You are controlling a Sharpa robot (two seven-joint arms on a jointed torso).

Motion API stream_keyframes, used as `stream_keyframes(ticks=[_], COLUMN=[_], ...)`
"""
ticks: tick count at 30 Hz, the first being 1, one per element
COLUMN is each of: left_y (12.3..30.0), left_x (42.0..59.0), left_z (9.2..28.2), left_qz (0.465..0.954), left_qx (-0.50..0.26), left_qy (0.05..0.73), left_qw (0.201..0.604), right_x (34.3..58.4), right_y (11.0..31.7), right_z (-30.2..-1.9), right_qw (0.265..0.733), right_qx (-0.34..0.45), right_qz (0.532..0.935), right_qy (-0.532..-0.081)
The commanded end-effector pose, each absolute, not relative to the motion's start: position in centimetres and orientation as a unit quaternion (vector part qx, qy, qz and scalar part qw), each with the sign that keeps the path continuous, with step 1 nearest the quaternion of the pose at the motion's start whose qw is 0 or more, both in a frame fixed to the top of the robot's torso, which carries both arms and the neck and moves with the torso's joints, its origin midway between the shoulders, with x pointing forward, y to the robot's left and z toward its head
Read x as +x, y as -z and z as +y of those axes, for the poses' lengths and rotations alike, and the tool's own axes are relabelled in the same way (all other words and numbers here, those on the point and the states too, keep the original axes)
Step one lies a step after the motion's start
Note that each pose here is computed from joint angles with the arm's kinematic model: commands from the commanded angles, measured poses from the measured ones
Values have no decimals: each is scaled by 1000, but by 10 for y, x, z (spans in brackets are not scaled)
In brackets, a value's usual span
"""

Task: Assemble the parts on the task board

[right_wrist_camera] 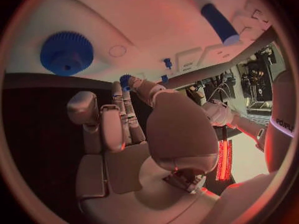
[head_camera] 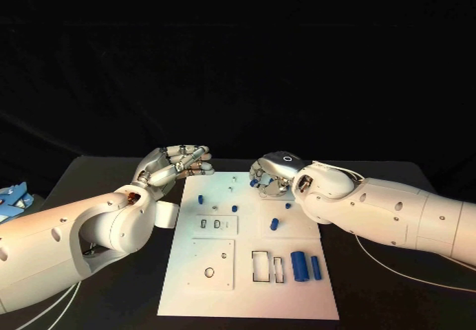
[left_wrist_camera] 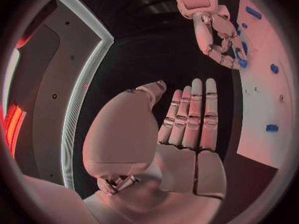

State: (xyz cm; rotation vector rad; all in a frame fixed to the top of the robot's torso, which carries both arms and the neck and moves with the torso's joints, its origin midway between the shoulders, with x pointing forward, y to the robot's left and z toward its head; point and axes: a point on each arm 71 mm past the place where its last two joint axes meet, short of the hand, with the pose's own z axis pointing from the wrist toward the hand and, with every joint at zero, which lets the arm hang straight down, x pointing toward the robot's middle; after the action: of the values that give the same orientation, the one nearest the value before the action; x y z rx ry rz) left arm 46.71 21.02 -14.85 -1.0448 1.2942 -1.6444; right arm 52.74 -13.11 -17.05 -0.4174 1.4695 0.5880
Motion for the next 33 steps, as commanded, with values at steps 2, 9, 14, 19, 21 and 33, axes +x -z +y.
stream_keyframes(ticks=[2,9,14,19,21,33], left_y=[147,147,147,147,147,140], left_x=[467,467,467,466,466,467], left_z=[208,206,205,203,202,199], left_qz=[507,507,507,507,507,506], left_qx=[-407,-406,-405,-404,-404,-399], left_qy=[657,658,659,661,661,666], left_qw=[383,381,380,378,377,377], right_x=[533,539,542,545,546,547], right_y=[165,165,167,170,171,178], right_z=[-126,-117,-110,-106,-105,-95], right_qw=[710,712,710,710,710,699], right_qx=[-165,-160,-160,-152,-151,-145], right_qz=[630,628,629,631,632,644], right_qy=[-267,-272,-273,-272,-272,-276])
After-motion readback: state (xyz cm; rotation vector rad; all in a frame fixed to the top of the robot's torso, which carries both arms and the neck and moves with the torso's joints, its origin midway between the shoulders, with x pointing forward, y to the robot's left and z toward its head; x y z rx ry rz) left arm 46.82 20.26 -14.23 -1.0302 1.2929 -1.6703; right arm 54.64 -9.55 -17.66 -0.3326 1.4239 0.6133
